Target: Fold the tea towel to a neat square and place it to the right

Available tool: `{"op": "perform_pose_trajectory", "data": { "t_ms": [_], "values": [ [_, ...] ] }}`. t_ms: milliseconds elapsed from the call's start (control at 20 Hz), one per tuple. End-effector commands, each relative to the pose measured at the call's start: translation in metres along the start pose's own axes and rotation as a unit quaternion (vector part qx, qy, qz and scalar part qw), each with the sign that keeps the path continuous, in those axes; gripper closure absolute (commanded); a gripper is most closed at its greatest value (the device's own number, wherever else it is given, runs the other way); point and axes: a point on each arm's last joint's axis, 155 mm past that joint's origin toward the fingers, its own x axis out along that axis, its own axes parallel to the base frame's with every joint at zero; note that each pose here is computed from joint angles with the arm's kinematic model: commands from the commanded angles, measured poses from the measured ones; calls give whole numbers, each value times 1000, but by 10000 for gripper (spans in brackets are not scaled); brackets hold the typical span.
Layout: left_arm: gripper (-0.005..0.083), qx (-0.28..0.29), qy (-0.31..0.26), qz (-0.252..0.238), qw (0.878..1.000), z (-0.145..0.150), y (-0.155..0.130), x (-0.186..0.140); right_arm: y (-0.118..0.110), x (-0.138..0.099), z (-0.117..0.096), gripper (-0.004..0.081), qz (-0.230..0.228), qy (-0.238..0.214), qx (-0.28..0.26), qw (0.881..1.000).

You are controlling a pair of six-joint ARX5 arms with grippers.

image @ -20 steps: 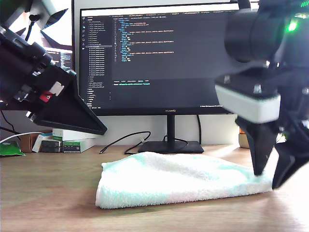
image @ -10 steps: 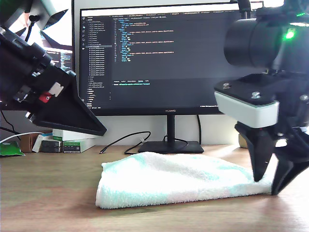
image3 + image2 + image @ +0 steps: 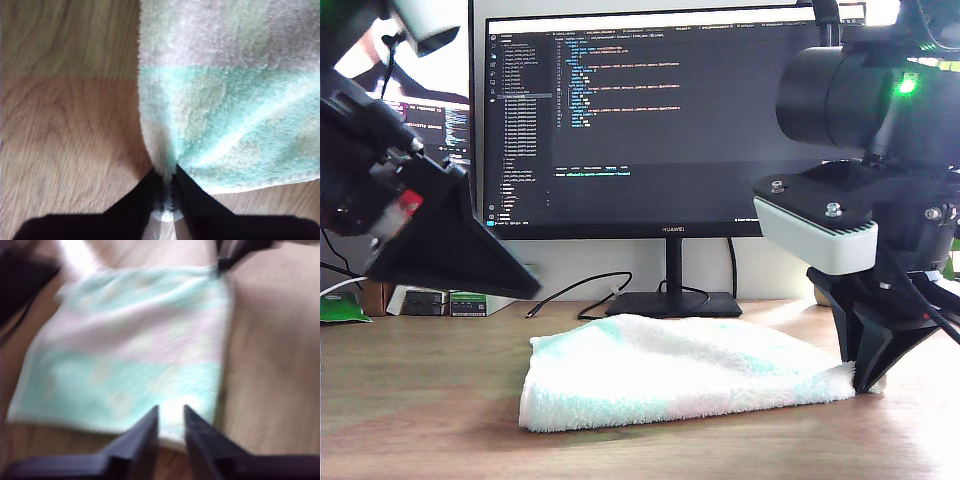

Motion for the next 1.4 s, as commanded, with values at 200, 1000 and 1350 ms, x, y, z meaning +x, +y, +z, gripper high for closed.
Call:
{"op": "perform_pose_trajectory", "data": {
  "t_ms": [200, 1000, 1350],
  "values": [
    [408, 71, 25, -60, 995, -22, -28, 12, 11, 10, -2, 783, 16, 3, 0, 1000],
    [405, 108, 42, -93, 989, -49, -39, 53, 7, 10, -1, 782, 7, 2, 14, 1000],
    [417, 108, 53, -74, 990, -56, -30, 64, 7, 10, -1, 782, 8, 2, 14, 1000]
  ]
}}
